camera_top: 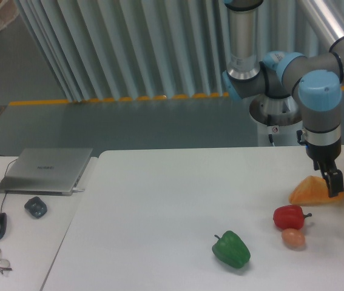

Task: Place the triangular bread on the table
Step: 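Open the gripper, release the bread and lift away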

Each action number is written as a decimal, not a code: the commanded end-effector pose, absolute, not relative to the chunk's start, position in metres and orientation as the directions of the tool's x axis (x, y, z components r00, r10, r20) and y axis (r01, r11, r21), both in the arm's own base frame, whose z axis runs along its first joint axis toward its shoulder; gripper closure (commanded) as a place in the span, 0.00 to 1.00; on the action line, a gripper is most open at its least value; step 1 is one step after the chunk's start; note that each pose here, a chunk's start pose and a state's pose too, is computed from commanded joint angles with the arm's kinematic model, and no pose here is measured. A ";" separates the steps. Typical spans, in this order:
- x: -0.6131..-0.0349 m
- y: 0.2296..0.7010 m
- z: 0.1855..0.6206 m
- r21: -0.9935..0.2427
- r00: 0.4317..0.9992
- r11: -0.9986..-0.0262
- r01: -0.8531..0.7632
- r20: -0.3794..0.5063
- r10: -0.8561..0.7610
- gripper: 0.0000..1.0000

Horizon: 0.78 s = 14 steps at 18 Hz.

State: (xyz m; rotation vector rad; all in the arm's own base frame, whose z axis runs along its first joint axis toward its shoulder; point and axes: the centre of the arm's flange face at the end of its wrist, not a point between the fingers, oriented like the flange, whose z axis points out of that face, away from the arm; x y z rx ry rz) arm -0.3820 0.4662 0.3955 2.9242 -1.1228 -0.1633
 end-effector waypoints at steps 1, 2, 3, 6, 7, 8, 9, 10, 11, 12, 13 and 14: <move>-0.390 0.467 0.401 0.012 0.740 -0.746 -0.666 -0.111 -0.663 0.00; -0.400 0.468 0.401 0.002 0.731 -0.736 -0.677 -0.115 -0.673 0.00; -0.408 0.468 0.401 0.006 0.715 -0.720 -0.694 -0.117 -0.690 0.00; -0.426 0.458 0.402 0.023 0.636 -0.642 -0.766 -0.117 -0.763 0.00; -0.431 0.454 0.403 0.027 0.620 -0.627 -0.779 -0.120 -0.775 0.00; -0.436 0.452 0.404 0.030 0.616 -0.623 -0.781 -0.122 -0.778 0.00; -0.442 0.450 0.403 0.028 0.621 -0.628 -0.778 -0.121 -0.775 0.00; -0.444 0.451 0.402 0.028 0.621 -0.628 -0.778 -0.121 -0.775 0.00; -0.448 0.451 0.401 0.029 0.624 -0.631 -0.775 -0.121 -0.772 0.00; -0.453 0.450 0.401 0.030 0.627 -0.634 -0.773 -0.122 -0.770 0.00; -0.455 0.450 0.401 0.030 0.628 -0.635 -0.772 -0.122 -0.769 0.00; -0.456 0.450 0.401 0.032 0.629 -0.636 -0.771 -0.122 -0.768 0.00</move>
